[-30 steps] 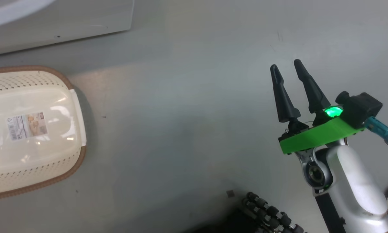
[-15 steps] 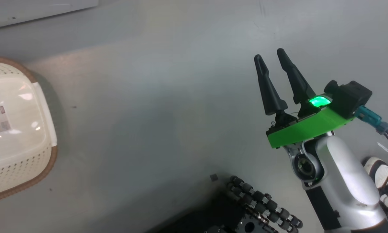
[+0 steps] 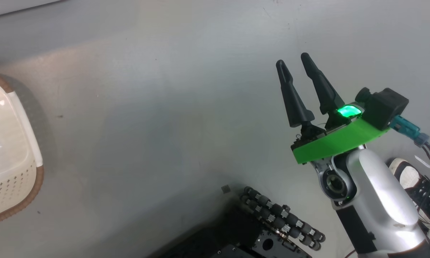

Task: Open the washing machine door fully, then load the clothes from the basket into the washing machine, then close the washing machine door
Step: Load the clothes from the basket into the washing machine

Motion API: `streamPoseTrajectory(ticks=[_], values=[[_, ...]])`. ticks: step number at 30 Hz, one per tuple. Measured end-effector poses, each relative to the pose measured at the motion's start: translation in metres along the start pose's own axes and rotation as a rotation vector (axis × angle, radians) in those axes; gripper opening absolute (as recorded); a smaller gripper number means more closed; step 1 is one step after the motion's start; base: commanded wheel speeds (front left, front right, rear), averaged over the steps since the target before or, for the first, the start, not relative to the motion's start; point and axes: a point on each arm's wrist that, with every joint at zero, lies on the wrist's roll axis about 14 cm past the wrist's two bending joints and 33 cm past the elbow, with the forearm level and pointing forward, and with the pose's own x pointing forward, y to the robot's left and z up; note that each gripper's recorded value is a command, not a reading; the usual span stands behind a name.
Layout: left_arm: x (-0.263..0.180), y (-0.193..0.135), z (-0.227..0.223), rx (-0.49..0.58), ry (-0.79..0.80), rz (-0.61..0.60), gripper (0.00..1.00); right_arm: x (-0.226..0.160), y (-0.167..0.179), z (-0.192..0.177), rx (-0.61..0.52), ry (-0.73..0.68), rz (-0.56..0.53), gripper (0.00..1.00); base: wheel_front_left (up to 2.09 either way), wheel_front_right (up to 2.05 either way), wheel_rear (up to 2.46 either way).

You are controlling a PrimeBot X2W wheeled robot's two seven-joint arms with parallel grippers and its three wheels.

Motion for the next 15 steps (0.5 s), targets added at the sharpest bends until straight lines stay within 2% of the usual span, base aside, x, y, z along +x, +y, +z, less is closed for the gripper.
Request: streamPoseTrajectory(ticks=[6, 7, 8, 9, 15], values=[[0.001, 0.0, -0.01, 0.012, 0.015, 0.003, 0.0, 0.003, 0.001, 0.0, -0.001, -0.002, 0.005, 1.0, 0.0, 0.0, 0.0], [0.001, 0.001, -0.009, 0.009, 0.009, 0.004, 0.15, 0.003, 0.0, 0.0, -0.001, -0.002, 0.004, 1.0, 0.0, 0.0, 0.0], [0.002, 0.001, -0.007, 0.009, 0.002, 0.004, 0.8, 0.004, 0.0, 0.0, -0.001, -0.003, 0.003, 1.0, 0.0, 0.0, 0.0], [0.002, 0.001, -0.005, 0.01, -0.008, 0.004, 1.0, 0.004, 0.0, 0.0, -0.001, -0.003, 0.002, 1.0, 0.0, 0.0, 0.0], [-0.002, -0.005, 0.005, 0.038, -0.035, -0.009, 1.0, 0.005, 0.005, 0.003, 0.0, -0.011, 0.019, 1.0, 0.0, 0.0, 0.0]])
